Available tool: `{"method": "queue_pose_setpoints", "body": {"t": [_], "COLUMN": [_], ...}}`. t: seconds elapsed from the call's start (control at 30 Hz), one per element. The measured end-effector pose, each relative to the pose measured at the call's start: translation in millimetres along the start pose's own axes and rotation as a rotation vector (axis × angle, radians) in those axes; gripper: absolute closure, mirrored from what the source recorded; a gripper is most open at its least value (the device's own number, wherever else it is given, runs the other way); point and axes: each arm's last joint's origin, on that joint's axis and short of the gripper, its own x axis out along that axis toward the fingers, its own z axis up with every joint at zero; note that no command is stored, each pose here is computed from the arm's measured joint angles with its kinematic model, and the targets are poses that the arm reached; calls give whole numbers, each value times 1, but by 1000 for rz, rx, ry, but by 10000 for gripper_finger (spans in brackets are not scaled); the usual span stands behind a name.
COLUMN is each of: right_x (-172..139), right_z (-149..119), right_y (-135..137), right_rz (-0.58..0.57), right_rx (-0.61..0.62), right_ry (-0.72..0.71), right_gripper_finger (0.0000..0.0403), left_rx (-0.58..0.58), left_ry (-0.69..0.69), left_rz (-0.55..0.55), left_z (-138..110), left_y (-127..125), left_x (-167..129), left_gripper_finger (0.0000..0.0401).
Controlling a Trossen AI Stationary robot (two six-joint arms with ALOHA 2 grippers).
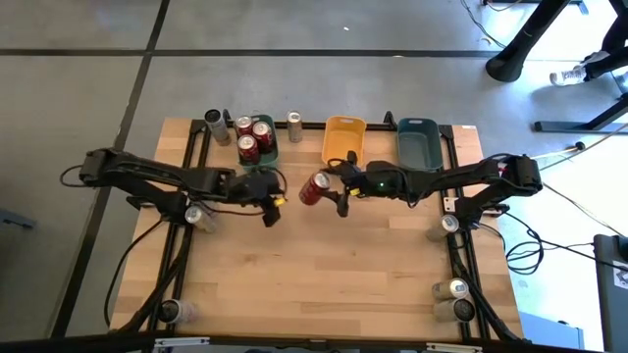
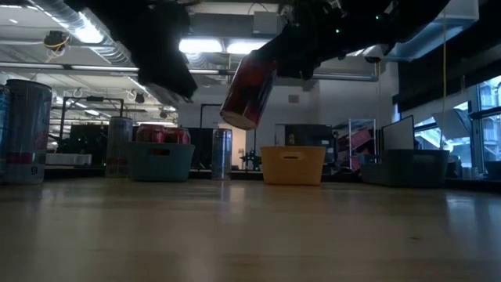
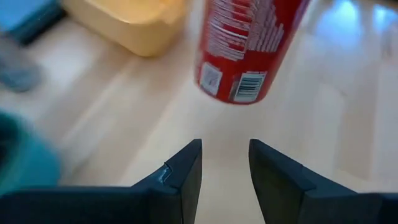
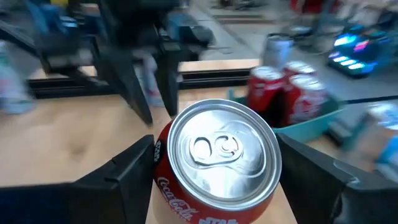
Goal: Sort soda cans
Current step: Put the red soda can into the green bin
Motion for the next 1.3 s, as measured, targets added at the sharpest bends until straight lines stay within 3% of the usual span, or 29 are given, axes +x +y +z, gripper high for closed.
{"method": "queue_pose_setpoints", "body": {"t": [0.17, 0.37, 0.87, 1.3], "right_x": [4, 36, 140, 180], "right_z": [5, 9, 19, 14], "right_y": [-3, -14, -60, -85], "right_rz": [-100, -142, -218, -214], "right_rx": [-71, -106, -105, -111], "right_ry": [-65, -64, -20, -57], "right_gripper_finger": [127, 127, 127, 127], "left_rx": [-51, -101, -82, -91], "left_ry": [-119, -249, -251, -254], "left_rz": [84, 189, 249, 249], "left_z": [7, 14, 17, 17], "left_y": [17, 30, 39, 39], "left_x": [-36, -57, -56, -56], "left_gripper_finger": [278, 278, 278, 278]}}
